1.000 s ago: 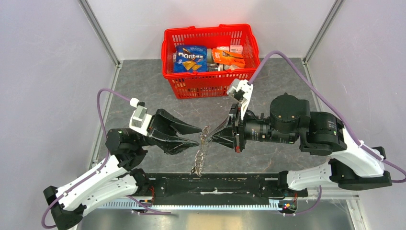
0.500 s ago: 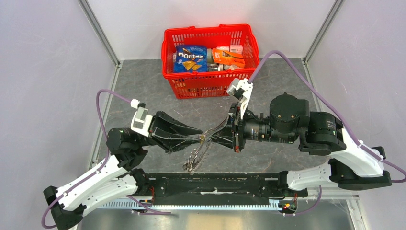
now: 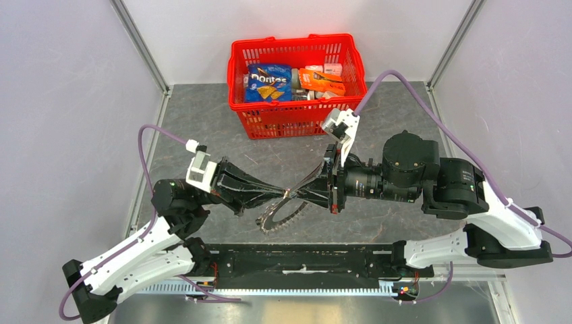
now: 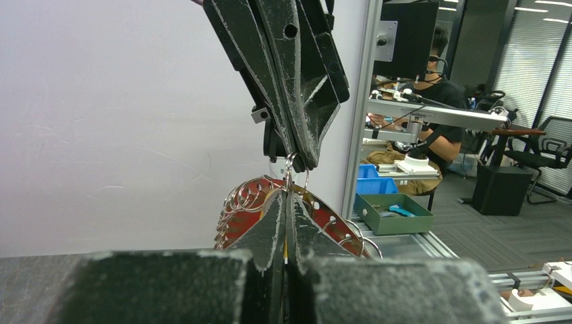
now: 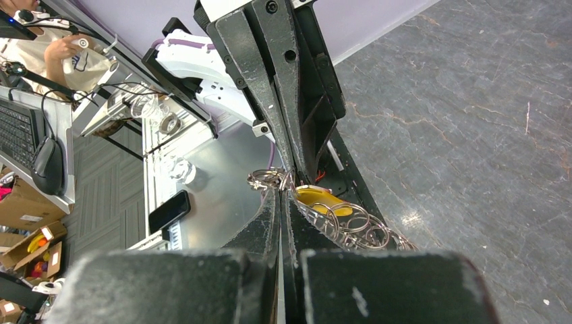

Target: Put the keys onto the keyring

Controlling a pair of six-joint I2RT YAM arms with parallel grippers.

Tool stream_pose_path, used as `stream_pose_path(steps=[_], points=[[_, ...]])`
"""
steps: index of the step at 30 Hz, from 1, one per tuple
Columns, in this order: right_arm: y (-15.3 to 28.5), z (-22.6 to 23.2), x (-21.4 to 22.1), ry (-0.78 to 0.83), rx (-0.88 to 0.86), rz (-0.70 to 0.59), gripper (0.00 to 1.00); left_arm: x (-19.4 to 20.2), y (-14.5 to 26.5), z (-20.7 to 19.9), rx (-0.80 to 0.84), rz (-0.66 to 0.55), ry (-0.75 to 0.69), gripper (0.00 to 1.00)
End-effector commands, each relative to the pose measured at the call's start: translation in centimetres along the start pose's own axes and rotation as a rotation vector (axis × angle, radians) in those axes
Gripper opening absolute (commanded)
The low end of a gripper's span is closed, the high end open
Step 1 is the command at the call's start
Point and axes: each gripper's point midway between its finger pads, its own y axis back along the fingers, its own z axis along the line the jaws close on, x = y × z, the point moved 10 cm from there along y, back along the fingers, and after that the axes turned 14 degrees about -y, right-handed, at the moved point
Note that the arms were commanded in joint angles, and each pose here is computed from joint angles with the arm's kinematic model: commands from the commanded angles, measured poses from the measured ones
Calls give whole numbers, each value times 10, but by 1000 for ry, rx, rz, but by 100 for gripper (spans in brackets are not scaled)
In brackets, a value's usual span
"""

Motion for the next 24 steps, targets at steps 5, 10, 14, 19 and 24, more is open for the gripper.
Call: stream_pose_path(steps=[5, 10, 14, 19, 24], points=[[7, 8, -14, -8, -87, -171, 0, -17, -2, -7, 56, -57, -54, 2], [10, 7, -14, 21, -153, -233, 0, -17, 0, -9, 59, -59, -56, 2], [6, 4, -12, 55, -181, -275, 0, -19, 0, -9, 62, -62, -61, 2], [5, 1, -12, 92, -211, -343, 0, -20, 1, -10, 66, -63, -63, 2], [7, 0, -14, 109, -238, -407, 0, -21, 0, -10, 67, -66, -66, 2]])
